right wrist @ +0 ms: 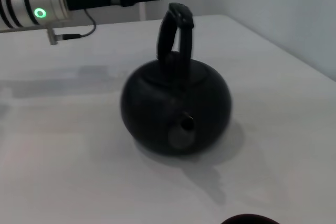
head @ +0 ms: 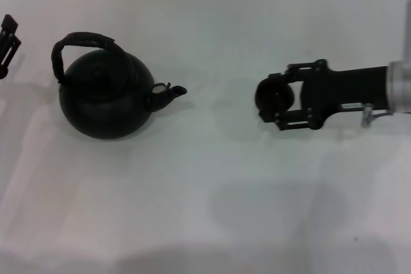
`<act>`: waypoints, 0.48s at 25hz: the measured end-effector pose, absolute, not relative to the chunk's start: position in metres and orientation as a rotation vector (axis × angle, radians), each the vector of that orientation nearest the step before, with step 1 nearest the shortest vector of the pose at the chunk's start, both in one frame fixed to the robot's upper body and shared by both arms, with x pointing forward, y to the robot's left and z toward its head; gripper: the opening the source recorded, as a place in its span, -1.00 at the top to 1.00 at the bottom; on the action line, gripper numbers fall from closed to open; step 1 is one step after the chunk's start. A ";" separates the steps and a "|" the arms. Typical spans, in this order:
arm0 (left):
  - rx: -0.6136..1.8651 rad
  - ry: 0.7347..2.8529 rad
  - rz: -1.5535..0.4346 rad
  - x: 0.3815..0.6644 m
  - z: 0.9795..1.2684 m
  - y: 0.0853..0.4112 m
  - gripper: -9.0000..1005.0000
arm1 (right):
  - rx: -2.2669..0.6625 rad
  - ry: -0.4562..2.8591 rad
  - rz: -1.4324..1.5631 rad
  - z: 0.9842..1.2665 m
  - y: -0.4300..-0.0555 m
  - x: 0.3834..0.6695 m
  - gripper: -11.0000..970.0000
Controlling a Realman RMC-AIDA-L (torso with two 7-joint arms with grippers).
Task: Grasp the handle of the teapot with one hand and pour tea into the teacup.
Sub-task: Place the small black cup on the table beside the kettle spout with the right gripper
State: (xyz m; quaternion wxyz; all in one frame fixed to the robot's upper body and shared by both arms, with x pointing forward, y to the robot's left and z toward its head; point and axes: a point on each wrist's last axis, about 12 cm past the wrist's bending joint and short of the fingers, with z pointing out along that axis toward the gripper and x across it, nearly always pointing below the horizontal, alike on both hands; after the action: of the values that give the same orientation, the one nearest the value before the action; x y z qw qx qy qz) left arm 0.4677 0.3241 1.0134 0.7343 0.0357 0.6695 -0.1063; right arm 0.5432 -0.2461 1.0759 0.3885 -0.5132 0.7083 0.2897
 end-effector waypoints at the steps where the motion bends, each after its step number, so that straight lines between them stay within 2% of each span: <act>1: 0.079 1.471 -0.234 0.468 1.014 0.324 -0.60 | -1.315 1.807 0.732 1.075 -0.242 0.545 -0.55; 7: 0.089 1.444 -0.243 0.468 1.017 0.323 -0.60 | -1.413 1.845 0.664 1.062 -0.213 0.555 -0.58; 12: 0.089 1.443 -0.242 0.467 1.017 0.324 -0.60 | -1.436 1.871 0.632 1.053 -0.205 0.557 -0.61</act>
State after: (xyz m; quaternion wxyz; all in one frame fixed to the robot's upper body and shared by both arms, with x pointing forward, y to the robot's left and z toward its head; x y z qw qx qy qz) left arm 0.4667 0.3235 1.0167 0.7433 0.0405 0.6585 -0.1106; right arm 0.5569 -0.2052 1.0535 0.3429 -0.5526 0.7197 0.2432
